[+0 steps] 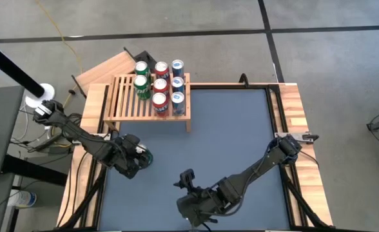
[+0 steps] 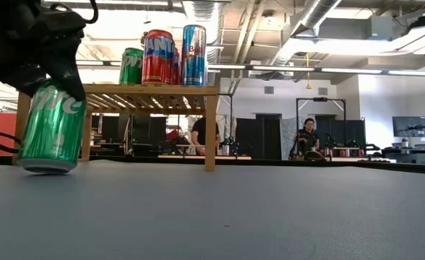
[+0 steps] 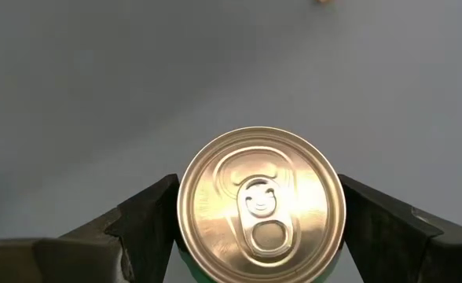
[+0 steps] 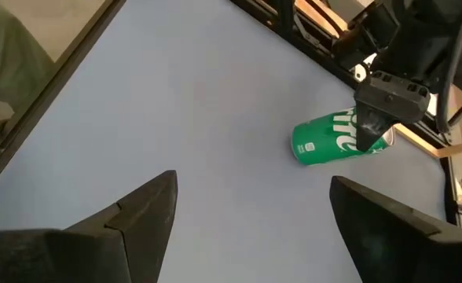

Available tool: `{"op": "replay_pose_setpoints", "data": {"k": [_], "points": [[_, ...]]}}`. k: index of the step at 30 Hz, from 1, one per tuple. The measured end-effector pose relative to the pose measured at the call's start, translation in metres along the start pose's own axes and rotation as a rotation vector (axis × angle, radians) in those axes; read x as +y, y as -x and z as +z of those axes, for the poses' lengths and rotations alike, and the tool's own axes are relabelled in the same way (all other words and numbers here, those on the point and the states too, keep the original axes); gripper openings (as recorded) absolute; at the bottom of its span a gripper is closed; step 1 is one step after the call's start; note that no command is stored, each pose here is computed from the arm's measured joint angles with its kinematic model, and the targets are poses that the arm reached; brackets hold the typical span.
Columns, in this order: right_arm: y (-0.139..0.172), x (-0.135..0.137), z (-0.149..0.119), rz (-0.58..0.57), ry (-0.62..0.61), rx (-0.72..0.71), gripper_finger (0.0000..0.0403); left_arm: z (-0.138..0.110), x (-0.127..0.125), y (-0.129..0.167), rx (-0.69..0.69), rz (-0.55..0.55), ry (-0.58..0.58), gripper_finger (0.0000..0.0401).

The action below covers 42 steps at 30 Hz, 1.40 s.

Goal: Place canned beverage on shelf
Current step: Put the green soda can on the shelf aligned with the other green soda cans

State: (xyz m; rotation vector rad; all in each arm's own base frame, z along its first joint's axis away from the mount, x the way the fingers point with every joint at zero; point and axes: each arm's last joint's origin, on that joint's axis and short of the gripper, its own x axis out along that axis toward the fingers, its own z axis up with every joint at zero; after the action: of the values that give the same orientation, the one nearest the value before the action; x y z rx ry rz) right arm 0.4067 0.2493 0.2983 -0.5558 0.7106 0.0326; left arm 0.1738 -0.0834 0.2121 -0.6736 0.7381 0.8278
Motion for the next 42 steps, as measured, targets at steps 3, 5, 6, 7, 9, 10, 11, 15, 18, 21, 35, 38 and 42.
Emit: {"op": "replay_pose_setpoints", "data": {"k": [3, 5, 6, 7, 9, 10, 11, 15, 18, 21, 35, 38, 42], "points": [[-0.003, -0.004, 0.000, 0.022, -0.005, -0.001, 0.0329, 0.000, -0.003, 0.001, 0.020, -0.020, -0.033, 0.0291], [-0.006, -0.008, -0.001, 0.027, -0.010, 0.002, 0.0329, 0.000, -0.006, 0.002, 0.031, -0.044, -0.052, 0.0294], [-0.007, -0.009, -0.001, 0.025, -0.013, 0.004, 0.0329, 0.000, -0.007, 0.003, 0.031, -0.054, -0.060, 0.0298], [-0.008, -0.012, -0.001, 0.023, -0.016, 0.006, 0.0329, 0.000, -0.008, 0.003, 0.031, -0.062, -0.072, 0.0303], [-0.010, -0.014, -0.002, 0.026, -0.020, 0.009, 0.0329, -0.001, -0.009, 0.003, 0.029, -0.074, -0.093, 0.0315], [-0.011, -0.016, -0.002, 0.032, -0.025, 0.009, 0.0329, -0.001, -0.010, 0.003, 0.035, -0.081, -0.097, 0.0323], [-0.012, -0.017, -0.002, 0.038, -0.028, 0.008, 0.0329, -0.001, -0.010, 0.003, 0.044, -0.087, -0.103, 0.0331], [-0.014, -0.021, -0.002, 0.052, -0.035, 0.005, 0.0329, -0.001, -0.010, 0.003, 0.053, -0.087, -0.128, 0.0358], [-0.017, -0.025, -0.002, 0.046, -0.041, 0.008, 0.0329, -0.001, -0.010, 0.004, 0.062, -0.093, -0.148, 0.0369], [-0.018, -0.028, -0.003, 0.041, -0.047, 0.010, 0.0329, 0.001, -0.009, 0.007, 0.055, -0.108, -0.157, 0.0372], [-0.020, -0.031, -0.003, 0.039, -0.073, 0.010, 0.0329, 0.035, 0.008, 0.035, -0.061, -0.278, -0.290, 0.0374], [-0.020, -0.031, -0.003, 0.039, -0.096, 0.012, 0.0329, 0.042, 0.015, 0.046, -0.108, -0.341, -0.381, 0.0374], [-0.019, -0.028, -0.003, 0.042, -0.118, 0.011, 0.0329, 0.047, 0.021, 0.065, -0.195, -0.463, -0.527, 0.0374]]}}
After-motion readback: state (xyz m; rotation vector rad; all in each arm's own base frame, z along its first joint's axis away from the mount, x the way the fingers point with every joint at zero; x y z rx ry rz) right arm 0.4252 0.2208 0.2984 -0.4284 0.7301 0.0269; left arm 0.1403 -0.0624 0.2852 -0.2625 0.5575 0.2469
